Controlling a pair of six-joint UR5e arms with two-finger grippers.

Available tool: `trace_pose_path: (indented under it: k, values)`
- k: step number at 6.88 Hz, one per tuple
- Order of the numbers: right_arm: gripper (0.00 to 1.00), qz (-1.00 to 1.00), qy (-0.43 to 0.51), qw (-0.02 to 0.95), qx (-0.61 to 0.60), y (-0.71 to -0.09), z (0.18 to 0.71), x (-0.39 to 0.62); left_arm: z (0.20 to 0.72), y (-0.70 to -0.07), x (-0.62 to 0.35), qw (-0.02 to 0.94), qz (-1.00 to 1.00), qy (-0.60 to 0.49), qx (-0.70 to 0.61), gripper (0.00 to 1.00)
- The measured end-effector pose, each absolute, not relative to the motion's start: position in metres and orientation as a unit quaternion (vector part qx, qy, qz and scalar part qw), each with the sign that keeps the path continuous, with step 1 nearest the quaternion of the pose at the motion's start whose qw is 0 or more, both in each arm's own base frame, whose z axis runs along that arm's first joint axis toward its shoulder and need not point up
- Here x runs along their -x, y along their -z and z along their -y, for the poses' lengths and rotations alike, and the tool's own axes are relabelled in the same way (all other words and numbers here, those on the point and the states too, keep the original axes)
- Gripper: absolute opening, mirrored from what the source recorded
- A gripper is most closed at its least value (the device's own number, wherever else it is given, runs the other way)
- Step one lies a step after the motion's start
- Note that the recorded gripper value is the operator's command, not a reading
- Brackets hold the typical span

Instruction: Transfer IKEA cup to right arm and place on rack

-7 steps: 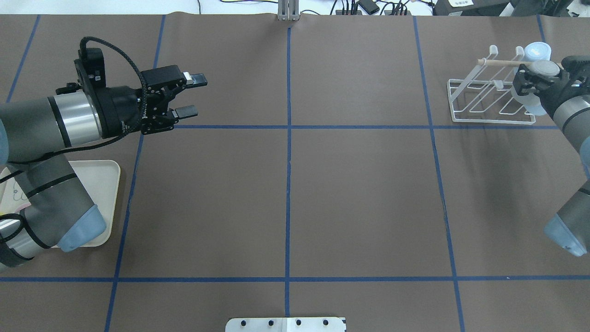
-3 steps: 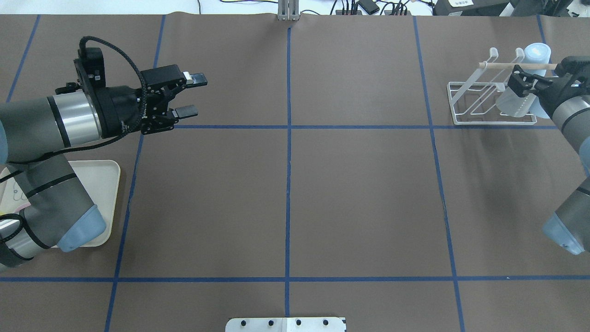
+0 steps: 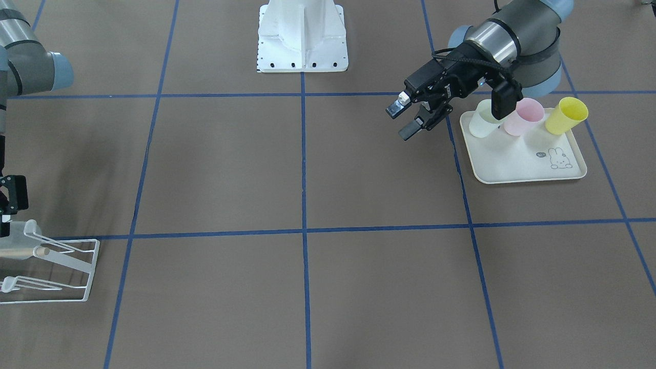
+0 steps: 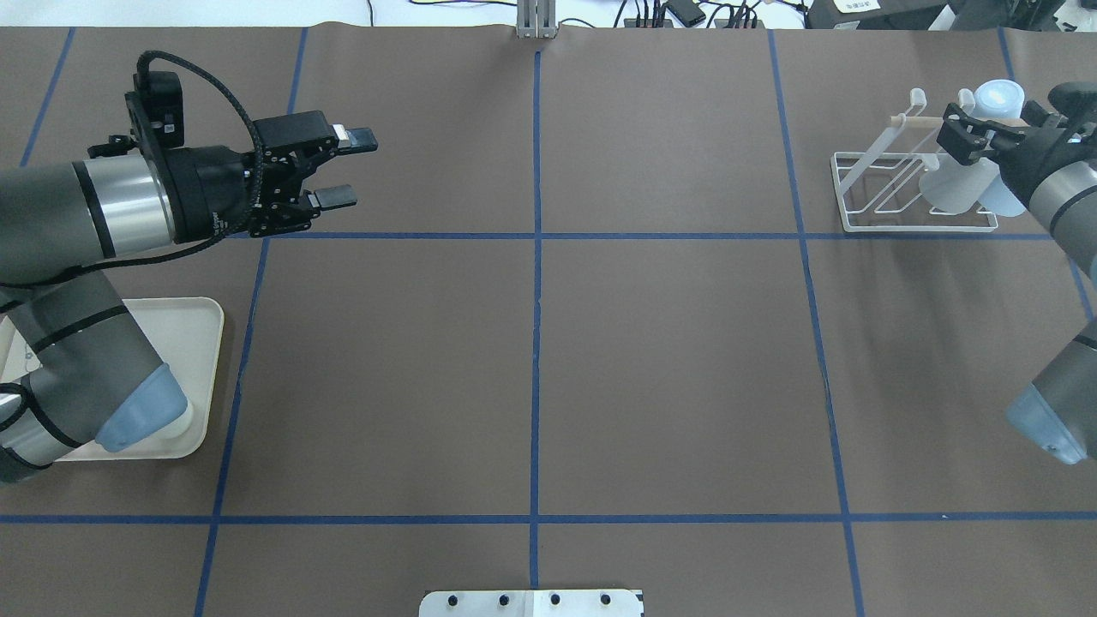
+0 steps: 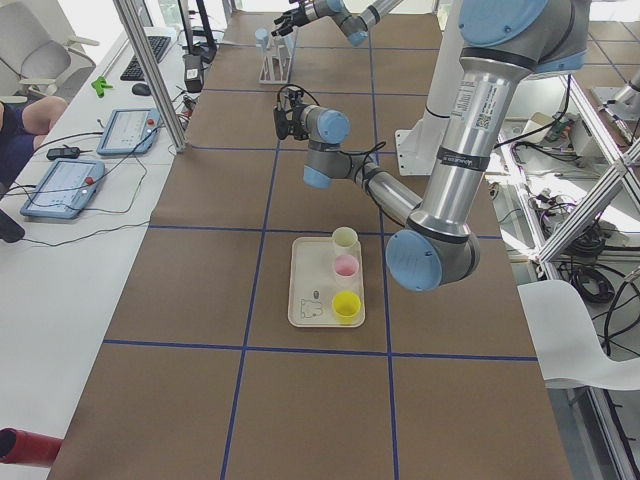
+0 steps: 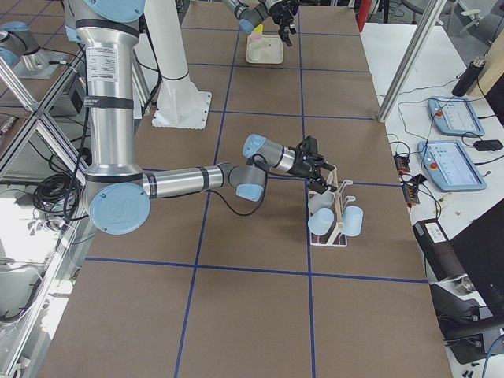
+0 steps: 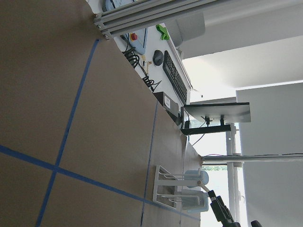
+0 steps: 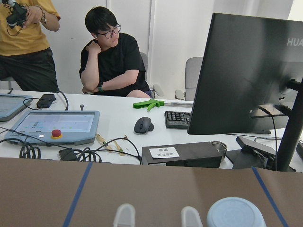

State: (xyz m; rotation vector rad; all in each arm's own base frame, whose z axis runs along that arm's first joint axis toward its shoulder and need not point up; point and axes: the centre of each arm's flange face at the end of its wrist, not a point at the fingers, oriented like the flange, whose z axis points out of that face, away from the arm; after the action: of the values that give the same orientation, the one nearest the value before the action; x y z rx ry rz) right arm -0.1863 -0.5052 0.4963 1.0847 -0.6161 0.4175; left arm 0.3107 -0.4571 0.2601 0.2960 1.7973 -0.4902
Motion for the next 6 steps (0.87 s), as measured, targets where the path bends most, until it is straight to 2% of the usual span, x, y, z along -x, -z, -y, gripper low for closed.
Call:
trace_pose_path:
  k: [1, 3, 6]
  values:
    - [1.00, 0.299, -0.189, 0.793, -0.496, -0.479, 0.499, 0.175, 0.470, -0.273, -0.284, 0.622, -0.746, 0.183, -0.150, 1.00]
    - [1.00, 0.318, -0.174, 0.804, -0.471, -0.441, 0.476, 0.153, 0.482, -0.337, -0.202, 0.693, -0.683, 0.103, -0.208, 0.99]
    - [1.00, 0.362, -0.147, 0.822, -0.415, -0.394, 0.456, 0.124, 0.472, -0.437, -0.096, 0.780, -0.565, 0.004, -0.270, 1.00]
